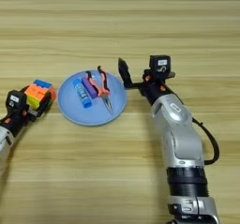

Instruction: Move the objects on the table

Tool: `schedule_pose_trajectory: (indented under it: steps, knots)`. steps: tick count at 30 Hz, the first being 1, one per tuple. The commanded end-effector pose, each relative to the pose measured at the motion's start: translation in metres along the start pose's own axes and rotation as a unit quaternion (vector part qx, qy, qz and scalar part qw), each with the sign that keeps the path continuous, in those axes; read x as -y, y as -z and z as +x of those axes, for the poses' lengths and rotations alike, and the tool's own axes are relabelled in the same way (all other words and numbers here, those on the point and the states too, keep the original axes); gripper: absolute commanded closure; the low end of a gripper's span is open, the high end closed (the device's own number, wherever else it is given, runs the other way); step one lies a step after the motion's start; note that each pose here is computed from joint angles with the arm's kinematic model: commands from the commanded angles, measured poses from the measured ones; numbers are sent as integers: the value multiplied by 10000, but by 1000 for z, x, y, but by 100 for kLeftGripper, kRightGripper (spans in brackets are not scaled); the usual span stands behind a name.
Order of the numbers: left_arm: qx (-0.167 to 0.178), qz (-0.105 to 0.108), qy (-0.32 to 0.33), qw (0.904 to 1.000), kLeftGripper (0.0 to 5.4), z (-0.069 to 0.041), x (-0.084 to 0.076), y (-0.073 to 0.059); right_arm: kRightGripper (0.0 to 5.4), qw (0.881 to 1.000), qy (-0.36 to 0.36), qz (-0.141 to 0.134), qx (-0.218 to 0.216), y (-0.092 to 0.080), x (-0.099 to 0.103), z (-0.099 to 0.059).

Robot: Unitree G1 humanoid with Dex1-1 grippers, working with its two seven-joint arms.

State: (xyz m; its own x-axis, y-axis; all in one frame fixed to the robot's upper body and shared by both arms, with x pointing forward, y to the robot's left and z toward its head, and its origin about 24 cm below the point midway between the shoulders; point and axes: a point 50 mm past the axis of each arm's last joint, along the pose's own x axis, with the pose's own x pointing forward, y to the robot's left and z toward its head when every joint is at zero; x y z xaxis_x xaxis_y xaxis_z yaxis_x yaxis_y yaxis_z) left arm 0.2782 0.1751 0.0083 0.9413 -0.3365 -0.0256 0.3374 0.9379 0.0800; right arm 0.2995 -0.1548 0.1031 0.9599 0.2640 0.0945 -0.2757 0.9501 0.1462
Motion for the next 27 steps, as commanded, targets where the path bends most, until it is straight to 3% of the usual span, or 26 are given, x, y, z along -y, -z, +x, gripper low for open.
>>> schedule_pose_trajectory:
  steps: [1, 16, 27]
  knots:
    - [71, -16, 1, 10000, 204, 3, -1, -3, 0, 10000, -36, 29, 25, 0, -2, 2]
    - [304, 47, -38, 9995, 204, -1, -3, -16, 0, 10000, -58, -7, -64, 7, -2, 2]
    - [724, 206, 103, 9971, 204, 0, 4, -45, 0, 9998, 178, 30, 55, 2, 8, 0]
